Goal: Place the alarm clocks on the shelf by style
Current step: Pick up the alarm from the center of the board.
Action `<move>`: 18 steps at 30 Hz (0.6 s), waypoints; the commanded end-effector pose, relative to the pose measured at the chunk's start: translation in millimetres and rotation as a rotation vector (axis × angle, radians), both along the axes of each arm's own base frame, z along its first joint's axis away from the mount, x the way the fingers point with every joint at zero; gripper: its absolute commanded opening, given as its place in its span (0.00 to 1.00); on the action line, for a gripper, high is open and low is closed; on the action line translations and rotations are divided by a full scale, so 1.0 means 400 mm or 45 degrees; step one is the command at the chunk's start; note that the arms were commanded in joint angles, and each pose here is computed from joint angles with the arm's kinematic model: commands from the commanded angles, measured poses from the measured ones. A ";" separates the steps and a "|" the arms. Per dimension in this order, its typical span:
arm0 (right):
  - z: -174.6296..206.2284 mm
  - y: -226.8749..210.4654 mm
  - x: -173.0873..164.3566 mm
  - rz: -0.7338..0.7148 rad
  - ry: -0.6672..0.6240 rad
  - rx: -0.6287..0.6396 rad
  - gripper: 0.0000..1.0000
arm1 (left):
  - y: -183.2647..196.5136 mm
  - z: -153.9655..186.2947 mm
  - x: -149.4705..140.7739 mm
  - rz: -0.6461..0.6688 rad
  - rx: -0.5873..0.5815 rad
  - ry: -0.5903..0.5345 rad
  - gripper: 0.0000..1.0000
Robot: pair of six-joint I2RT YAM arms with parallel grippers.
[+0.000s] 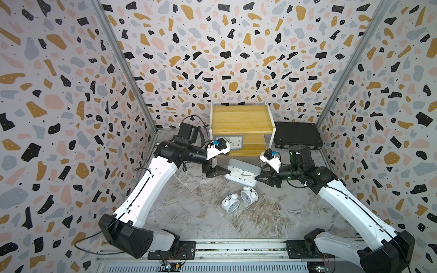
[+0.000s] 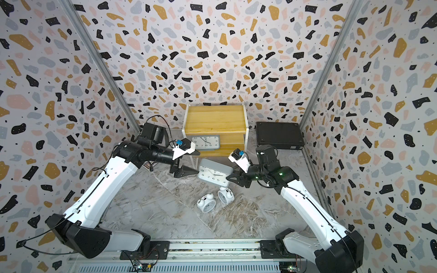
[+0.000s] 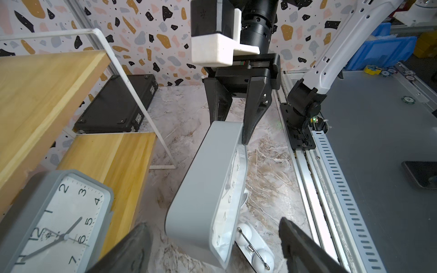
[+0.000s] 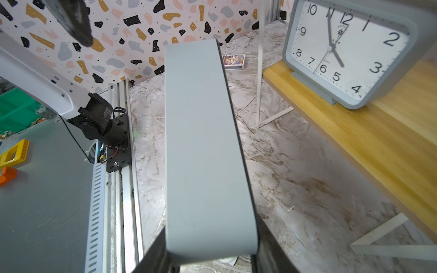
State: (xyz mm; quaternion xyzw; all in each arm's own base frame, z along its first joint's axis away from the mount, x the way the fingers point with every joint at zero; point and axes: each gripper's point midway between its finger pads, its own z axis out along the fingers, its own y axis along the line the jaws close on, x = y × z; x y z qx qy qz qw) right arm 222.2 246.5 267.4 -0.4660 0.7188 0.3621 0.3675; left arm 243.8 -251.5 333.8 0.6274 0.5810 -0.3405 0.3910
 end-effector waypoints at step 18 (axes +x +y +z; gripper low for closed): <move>0.098 0.020 -0.032 0.128 -0.134 0.028 0.23 | -0.056 -0.054 -0.005 -0.147 0.164 0.089 0.81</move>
